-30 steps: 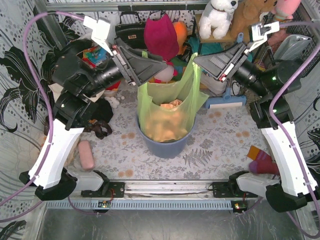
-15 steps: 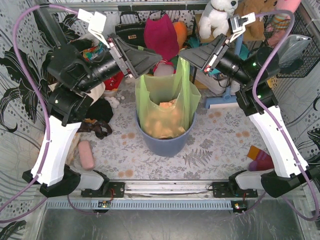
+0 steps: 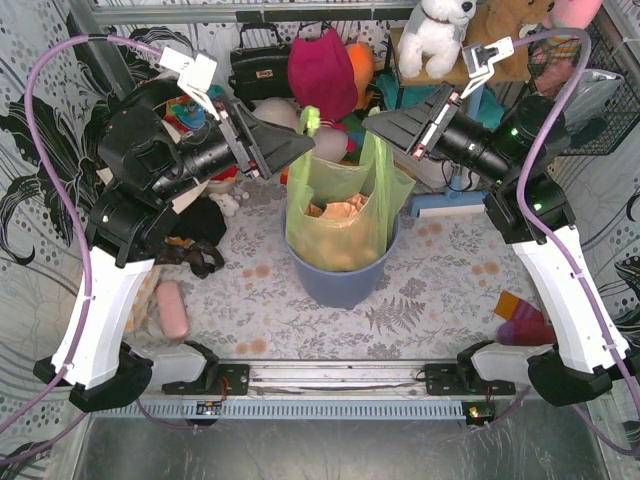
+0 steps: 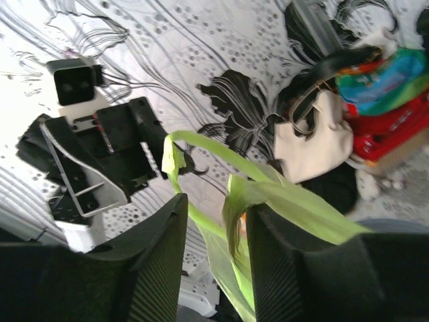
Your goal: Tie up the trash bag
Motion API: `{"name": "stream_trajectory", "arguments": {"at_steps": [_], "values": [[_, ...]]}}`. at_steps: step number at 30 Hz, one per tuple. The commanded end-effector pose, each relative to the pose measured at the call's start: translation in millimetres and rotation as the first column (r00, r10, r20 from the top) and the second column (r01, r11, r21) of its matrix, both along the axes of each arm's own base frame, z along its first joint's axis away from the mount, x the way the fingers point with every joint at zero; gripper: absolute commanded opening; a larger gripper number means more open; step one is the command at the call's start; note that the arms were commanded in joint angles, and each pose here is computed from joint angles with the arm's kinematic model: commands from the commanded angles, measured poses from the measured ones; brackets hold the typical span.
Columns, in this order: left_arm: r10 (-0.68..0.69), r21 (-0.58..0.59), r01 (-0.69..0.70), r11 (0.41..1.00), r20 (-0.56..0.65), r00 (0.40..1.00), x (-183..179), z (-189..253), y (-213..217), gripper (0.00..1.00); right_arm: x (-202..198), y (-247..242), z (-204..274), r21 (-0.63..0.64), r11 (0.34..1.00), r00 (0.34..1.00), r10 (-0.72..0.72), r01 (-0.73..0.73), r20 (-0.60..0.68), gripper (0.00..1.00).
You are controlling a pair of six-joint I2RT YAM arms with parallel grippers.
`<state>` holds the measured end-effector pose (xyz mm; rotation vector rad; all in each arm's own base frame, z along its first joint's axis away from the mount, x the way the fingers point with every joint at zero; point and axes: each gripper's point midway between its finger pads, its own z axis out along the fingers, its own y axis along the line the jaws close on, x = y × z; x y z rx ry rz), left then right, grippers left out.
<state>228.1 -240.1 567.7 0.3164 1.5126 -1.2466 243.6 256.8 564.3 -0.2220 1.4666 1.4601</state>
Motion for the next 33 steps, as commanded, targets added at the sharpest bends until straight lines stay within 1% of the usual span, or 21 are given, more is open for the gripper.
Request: {"name": "stream_trajectory", "arguments": {"at_steps": [1,5,8,11,13,17,19,22,23,25,27,30,33], "values": [[0.062,0.029,-0.062,0.998,0.032,0.998,-8,1,17,0.75,-3,-14,-8,-0.104,0.991,0.997,-0.082,0.083,0.015,0.43],[0.086,0.04,-0.088,0.995,0.052,0.995,-20,12,29,0.77,-1,-28,-8,-0.197,0.967,0.987,-0.159,0.164,0.037,0.53],[0.02,0.003,-0.02,1.0,0.076,0.997,-44,27,29,0.77,-4,-36,-8,-0.239,0.951,0.98,-0.191,0.198,0.054,0.59],[-0.108,-0.041,0.111,0.993,0.074,0.991,-64,33,18,0.76,-6,-41,-3,-0.264,0.939,0.975,-0.206,0.22,0.082,0.6],[-0.176,-0.067,0.18,0.981,0.059,0.983,-70,30,11,0.74,-7,-44,-3,-0.282,0.932,0.973,-0.214,0.229,0.085,0.6],[-0.234,-0.113,0.237,0.965,0.035,0.972,-66,22,-6,0.73,-3,-45,-7,-0.303,0.922,0.971,-0.228,0.241,0.078,0.59],[-0.266,-0.111,0.27,0.957,0.043,0.963,-71,24,-22,0.73,0,-44,-9,-0.308,0.92,0.97,-0.23,0.241,0.072,0.58],[-0.315,-0.063,0.318,0.946,0.048,0.948,-85,22,-49,0.72,2,-44,-11,-0.311,0.919,0.97,-0.233,0.242,0.068,0.57],[-0.304,-0.035,0.306,0.952,0.038,0.952,-87,17,-56,0.71,2,-44,-12,-0.313,0.918,0.97,-0.233,0.242,0.068,0.57],[-0.249,0.009,0.249,0.968,0.059,0.967,-85,11,-65,0.71,3,-44,-11,-0.316,0.916,0.968,-0.239,0.249,0.073,0.56],[-0.18,0.026,0.178,0.984,0.084,0.98,-78,3,-70,0.7,6,-45,-12,-0.324,0.91,0.966,-0.247,0.257,0.074,0.54],[-0.058,0.003,0.058,0.998,0.152,0.987,-65,-3,-70,0.7,11,-44,-13,-0.333,0.906,0.965,-0.252,0.26,0.07,0.51],[0.027,-0.039,-0.019,0.999,0.21,0.977,-56,-6,-67,0.71,14,-41,-12,-0.322,0.912,0.967,-0.247,0.256,0.068,0.48]]}}
